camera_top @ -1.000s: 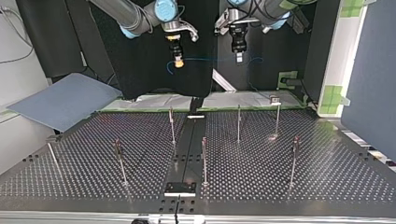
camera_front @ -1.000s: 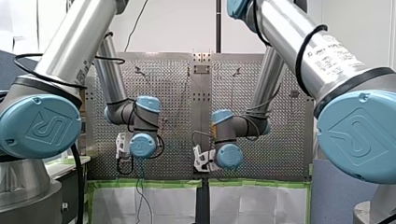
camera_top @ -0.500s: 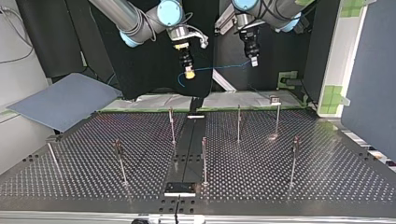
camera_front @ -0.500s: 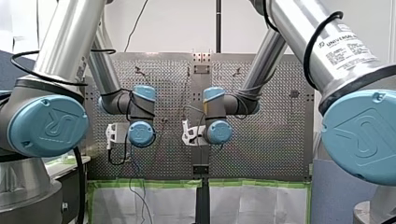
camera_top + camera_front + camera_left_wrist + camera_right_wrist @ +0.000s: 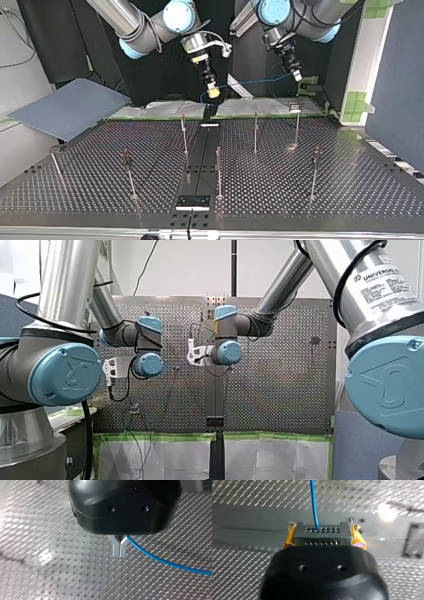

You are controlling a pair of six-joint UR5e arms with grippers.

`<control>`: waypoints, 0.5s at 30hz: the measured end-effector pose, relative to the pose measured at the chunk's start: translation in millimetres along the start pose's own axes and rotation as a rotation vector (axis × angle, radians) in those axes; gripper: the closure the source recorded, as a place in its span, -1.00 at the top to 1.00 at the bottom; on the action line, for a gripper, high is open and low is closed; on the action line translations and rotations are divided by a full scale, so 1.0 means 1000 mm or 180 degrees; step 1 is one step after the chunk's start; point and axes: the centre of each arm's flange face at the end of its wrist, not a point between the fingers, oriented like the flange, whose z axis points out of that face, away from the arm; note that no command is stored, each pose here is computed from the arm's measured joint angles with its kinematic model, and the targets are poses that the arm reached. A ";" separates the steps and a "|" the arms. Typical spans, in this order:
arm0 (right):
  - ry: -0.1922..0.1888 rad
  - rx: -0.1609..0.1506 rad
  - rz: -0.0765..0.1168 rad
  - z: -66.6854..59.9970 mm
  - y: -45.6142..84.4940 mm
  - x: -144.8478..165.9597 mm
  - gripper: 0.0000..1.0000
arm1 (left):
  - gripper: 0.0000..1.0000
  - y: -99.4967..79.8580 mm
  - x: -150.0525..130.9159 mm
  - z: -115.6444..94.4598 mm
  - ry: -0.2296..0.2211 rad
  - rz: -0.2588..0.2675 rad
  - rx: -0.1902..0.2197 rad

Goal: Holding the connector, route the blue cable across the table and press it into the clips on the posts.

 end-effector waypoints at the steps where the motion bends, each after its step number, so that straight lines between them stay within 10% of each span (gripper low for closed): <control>1: 0.0023 0.0024 0.0003 0.001 -0.001 0.007 -1.00 | -1.00 -0.001 -0.005 0.002 -0.0017 -0.0040 -0.0020; 15: 0.0070 0.0344 0.0072 0.020 -0.017 0.058 -1.00 | -1.00 -0.026 -0.077 0.019 -0.0241 -0.0502 0.0089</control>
